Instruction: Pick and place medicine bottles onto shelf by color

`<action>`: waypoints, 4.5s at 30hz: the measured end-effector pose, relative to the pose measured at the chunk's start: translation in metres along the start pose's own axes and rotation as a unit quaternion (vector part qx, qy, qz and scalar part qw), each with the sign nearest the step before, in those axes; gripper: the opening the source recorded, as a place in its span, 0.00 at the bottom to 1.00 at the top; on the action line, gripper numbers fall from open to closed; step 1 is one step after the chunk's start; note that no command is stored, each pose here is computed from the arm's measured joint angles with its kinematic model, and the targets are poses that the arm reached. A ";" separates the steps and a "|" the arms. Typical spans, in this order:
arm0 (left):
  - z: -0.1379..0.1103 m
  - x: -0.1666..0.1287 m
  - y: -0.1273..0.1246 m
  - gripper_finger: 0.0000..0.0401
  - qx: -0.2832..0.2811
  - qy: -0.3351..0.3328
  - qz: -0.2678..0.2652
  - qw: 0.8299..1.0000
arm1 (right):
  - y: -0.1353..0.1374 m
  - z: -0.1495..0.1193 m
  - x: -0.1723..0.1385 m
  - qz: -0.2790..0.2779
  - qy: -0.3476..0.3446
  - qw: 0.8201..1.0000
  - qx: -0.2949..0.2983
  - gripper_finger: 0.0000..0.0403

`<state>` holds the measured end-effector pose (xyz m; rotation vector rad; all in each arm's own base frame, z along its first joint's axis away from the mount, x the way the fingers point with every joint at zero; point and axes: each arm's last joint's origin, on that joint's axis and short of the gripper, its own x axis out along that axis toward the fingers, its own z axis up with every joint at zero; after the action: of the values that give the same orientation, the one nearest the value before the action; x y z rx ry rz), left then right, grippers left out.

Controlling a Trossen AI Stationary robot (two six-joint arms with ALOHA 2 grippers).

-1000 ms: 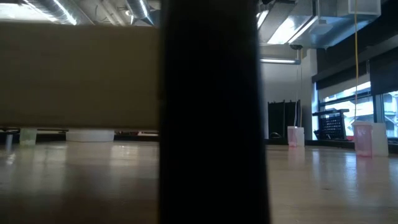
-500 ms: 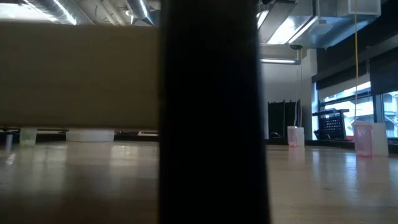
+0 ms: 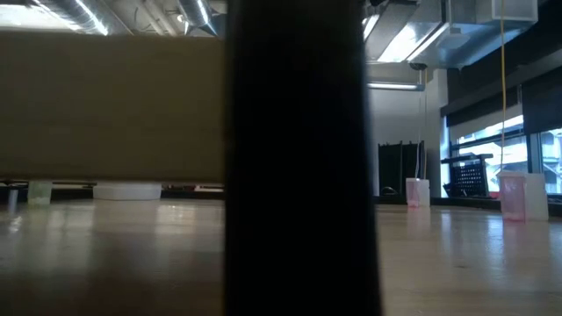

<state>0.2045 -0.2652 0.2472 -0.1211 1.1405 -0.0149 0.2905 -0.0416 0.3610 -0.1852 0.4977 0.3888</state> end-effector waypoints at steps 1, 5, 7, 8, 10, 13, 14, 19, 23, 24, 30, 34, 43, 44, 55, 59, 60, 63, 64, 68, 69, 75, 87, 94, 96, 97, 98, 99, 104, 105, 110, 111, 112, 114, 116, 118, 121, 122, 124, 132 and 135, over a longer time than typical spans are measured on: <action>0.000 0.003 -0.001 0.29 0.001 0.002 0.002 1.000 | 0.000 0.000 0.000 0.000 0.000 1.000 0.000 0.53; -0.002 0.009 -0.003 0.29 0.005 0.006 0.008 1.000 | 0.000 0.000 0.000 0.000 0.000 1.000 0.000 0.53; -0.002 0.010 -0.003 0.29 0.005 0.007 0.010 1.000 | 0.000 0.000 0.000 0.000 0.000 1.000 0.000 0.53; -0.002 0.010 -0.003 0.29 0.005 0.007 0.011 1.000 | 0.000 0.000 0.000 0.000 0.000 1.000 0.000 0.53; -0.002 0.010 -0.002 0.29 0.006 0.008 0.011 1.000 | 0.000 0.000 0.000 0.000 0.000 1.000 0.000 0.53; -0.002 0.010 -0.002 0.29 0.007 0.009 0.014 1.000 | 0.000 0.000 0.000 0.000 0.000 1.000 0.000 0.53; -0.002 0.010 -0.002 0.29 0.006 0.009 0.013 1.000 | 0.000 0.000 0.000 0.000 0.000 1.000 0.000 0.53; -0.002 0.010 -0.002 0.29 0.006 0.009 0.014 1.000 | 0.000 0.000 0.000 0.000 0.000 1.000 0.000 0.53; -0.002 0.011 -0.002 0.29 0.007 0.010 0.015 1.000 | 0.000 0.000 0.000 0.000 0.000 1.000 0.000 0.53; -0.002 0.012 -0.002 0.29 0.007 0.011 0.016 1.000 | 0.000 0.000 0.000 0.000 0.000 1.000 0.000 0.53; -0.003 0.015 -0.004 0.29 0.006 0.012 0.018 1.000 | 0.000 0.000 0.000 0.001 0.000 1.000 0.000 0.53; -0.002 0.016 -0.004 0.30 0.005 0.011 0.016 1.000 | 0.000 0.000 0.000 0.001 0.000 1.000 0.000 0.53; -0.002 0.016 -0.005 0.36 -0.002 0.008 0.013 1.000 | 0.000 0.000 0.000 0.001 0.000 1.000 0.000 0.53; -0.002 0.016 -0.005 0.37 -0.002 0.008 0.013 1.000 | 0.000 0.000 0.000 0.001 0.000 1.000 0.000 0.53; -0.002 0.020 -0.007 0.46 -0.008 0.008 0.012 1.000 | 0.000 0.000 0.000 0.001 0.000 1.000 0.000 0.53; -0.001 0.018 -0.008 0.48 -0.011 0.011 0.008 1.000 | 0.000 0.000 0.000 0.001 0.000 1.000 0.000 0.53; 0.000 0.016 -0.008 0.48 -0.012 0.011 0.007 1.000 | 0.000 0.000 0.000 0.001 0.000 1.000 0.000 0.53; 0.004 0.007 -0.010 0.48 -0.011 0.011 0.008 1.000 | 0.000 0.000 0.000 0.001 0.000 1.000 0.000 0.53; 0.006 0.004 -0.010 0.48 -0.009 0.013 0.010 1.000 | 0.000 0.000 0.000 0.001 0.000 1.000 0.000 0.53; 0.011 -0.011 -0.010 0.48 -0.003 0.023 0.025 0.999 | 0.000 0.000 0.000 0.001 0.000 1.000 0.000 0.53; 0.012 -0.014 -0.010 0.48 -0.002 0.023 0.029 0.999 | 0.000 0.000 0.000 0.001 0.000 1.000 0.000 0.53; 0.021 -0.043 -0.003 0.48 -0.008 0.015 0.084 0.996 | 0.000 0.000 0.000 0.001 0.000 1.000 0.000 0.53; 0.034 -0.076 0.031 0.48 -0.079 0.002 0.191 0.978 | 0.000 0.000 0.000 0.001 0.000 1.000 0.000 0.53; 0.060 -0.099 0.071 0.48 -0.180 -0.047 0.187 0.964 | 0.000 0.000 0.000 0.001 0.000 1.000 0.000 0.53; 0.068 -0.104 0.085 0.48 -0.212 -0.054 0.188 0.957 | 0.000 0.000 0.000 0.001 0.000 1.000 0.000 0.53; 0.071 -0.106 0.092 0.48 -0.226 -0.057 0.190 0.954 | 0.000 0.000 0.000 0.001 0.000 1.000 0.000 0.53; 0.075 -0.108 0.099 0.48 -0.239 -0.060 0.192 0.950 | 0.000 0.000 0.000 0.001 0.000 1.000 0.000 0.53; 0.079 -0.109 0.106 0.48 -0.252 -0.063 0.194 0.946 | 0.000 0.000 0.000 0.001 0.000 1.000 0.000 0.53; 0.095 -0.110 0.137 0.48 -0.310 -0.069 0.216 0.923 | 0.000 0.000 0.000 0.001 0.000 1.000 0.000 0.53; 0.098 -0.109 0.142 0.48 -0.319 -0.069 0.220 0.919 | 0.000 0.000 0.000 0.001 0.000 1.000 0.000 0.53; 0.106 -0.107 0.160 0.48 -0.334 -0.063 0.234 0.911 | 0.001 0.000 0.001 0.003 0.000 1.000 0.015 0.53; 0.107 -0.107 0.163 0.48 -0.334 -0.062 0.237 0.910 | 0.002 0.001 0.001 0.004 0.000 1.000 0.028 0.53; 0.108 -0.108 0.165 0.48 -0.335 -0.062 0.238 0.909 | 0.002 0.001 0.001 0.004 -0.001 0.999 0.041 0.53; 0.109 -0.109 0.170 0.48 -0.335 -0.063 0.240 0.909 | 0.002 0.001 0.001 0.004 -0.003 0.998 0.070 0.53; 0.109 -0.111 0.175 0.48 -0.337 -0.065 0.243 0.908 | 0.002 0.003 0.002 0.000 -0.008 0.994 0.105 0.53; 0.110 -0.112 0.177 0.48 -0.332 -0.065 0.244 0.909 | 0.002 0.001 0.002 -0.024 0.004 0.988 0.150 0.53; 0.109 -0.114 0.179 0.48 -0.326 -0.065 0.244 0.911 | 0.001 -0.004 0.001 -0.071 0.033 0.974 0.214 0.53; 0.109 -0.115 0.179 0.48 -0.322 -0.064 0.244 0.912 | 0.001 -0.005 0.000 -0.085 0.039 0.967 0.237 0.53; 0.109 -0.115 0.179 0.48 -0.320 -0.064 0.244 0.913 | 0.002 -0.008 -0.002 -0.111 0.053 0.951 0.282 0.53; 0.109 -0.115 0.179 0.48 -0.300 -0.058 0.246 0.920 | 0.013 -0.020 -0.031 -0.251 0.161 0.868 0.396 0.53; 0.109 -0.115 0.179 0.48 -0.300 -0.058 0.246 0.920 | 0.022 -0.027 -0.045 -0.280 0.194 0.826 0.450 0.53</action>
<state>0.2468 -0.0698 0.3773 -0.3707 0.9990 0.7869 0.2339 -0.0433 0.3581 0.5196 0.9472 -0.4994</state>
